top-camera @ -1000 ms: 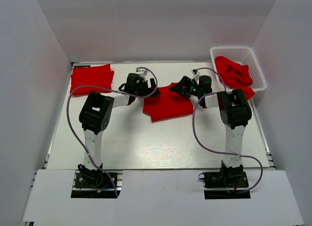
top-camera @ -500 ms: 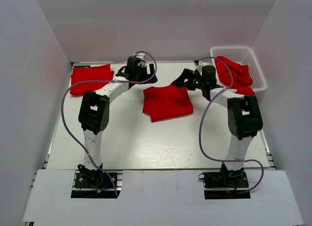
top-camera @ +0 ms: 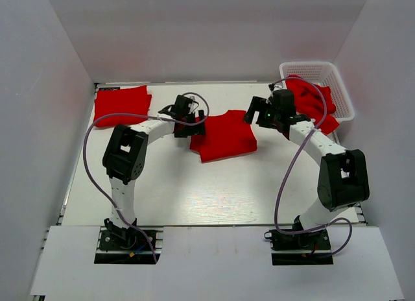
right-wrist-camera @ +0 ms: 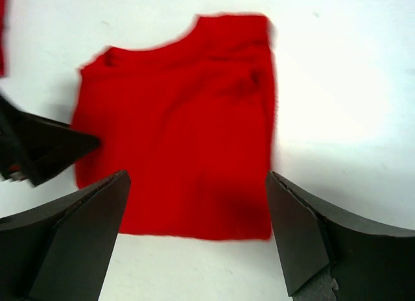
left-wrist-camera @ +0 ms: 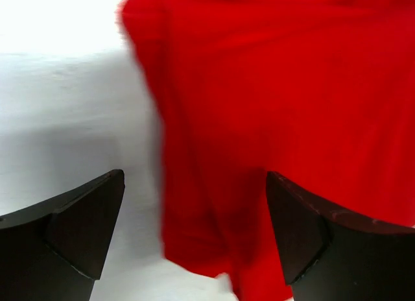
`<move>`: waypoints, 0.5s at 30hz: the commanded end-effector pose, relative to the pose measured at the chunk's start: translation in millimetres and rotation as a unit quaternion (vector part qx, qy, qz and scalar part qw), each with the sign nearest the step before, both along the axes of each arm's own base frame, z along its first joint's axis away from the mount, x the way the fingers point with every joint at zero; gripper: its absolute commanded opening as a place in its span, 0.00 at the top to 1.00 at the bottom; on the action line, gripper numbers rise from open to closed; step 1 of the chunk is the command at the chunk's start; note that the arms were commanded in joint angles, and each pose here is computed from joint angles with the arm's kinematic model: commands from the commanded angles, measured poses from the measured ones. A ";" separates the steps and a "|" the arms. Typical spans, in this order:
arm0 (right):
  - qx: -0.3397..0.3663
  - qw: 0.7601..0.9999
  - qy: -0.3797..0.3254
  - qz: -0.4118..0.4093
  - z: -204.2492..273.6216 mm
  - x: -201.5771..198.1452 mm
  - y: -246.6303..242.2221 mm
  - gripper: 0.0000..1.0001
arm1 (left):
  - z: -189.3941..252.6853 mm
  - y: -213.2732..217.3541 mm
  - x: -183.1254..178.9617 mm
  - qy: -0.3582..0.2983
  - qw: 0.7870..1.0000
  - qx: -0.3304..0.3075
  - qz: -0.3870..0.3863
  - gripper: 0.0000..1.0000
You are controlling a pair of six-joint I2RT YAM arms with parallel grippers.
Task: Fold and stack the t-shirts
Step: Put the neatly folded tshirt into the corner of the board with the left arm
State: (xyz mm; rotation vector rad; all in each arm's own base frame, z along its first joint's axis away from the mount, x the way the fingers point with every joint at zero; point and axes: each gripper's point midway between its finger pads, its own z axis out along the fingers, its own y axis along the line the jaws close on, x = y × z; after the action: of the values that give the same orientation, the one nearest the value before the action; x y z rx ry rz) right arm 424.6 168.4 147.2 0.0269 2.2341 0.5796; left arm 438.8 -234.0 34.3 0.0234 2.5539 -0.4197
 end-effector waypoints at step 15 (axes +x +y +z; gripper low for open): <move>-0.096 0.992 0.045 -0.067 -14.8 -31.4 -48.1 0.10 | -36.9 -26.2 -30.9 0.025 0.995 0.092 0.038 0.11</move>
State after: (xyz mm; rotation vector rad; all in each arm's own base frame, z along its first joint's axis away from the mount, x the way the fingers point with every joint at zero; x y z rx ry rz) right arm 395.8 130.9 119.5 0.0926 2.3770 0.3469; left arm 427.2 -271.9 28.4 0.0337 2.5238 -0.3447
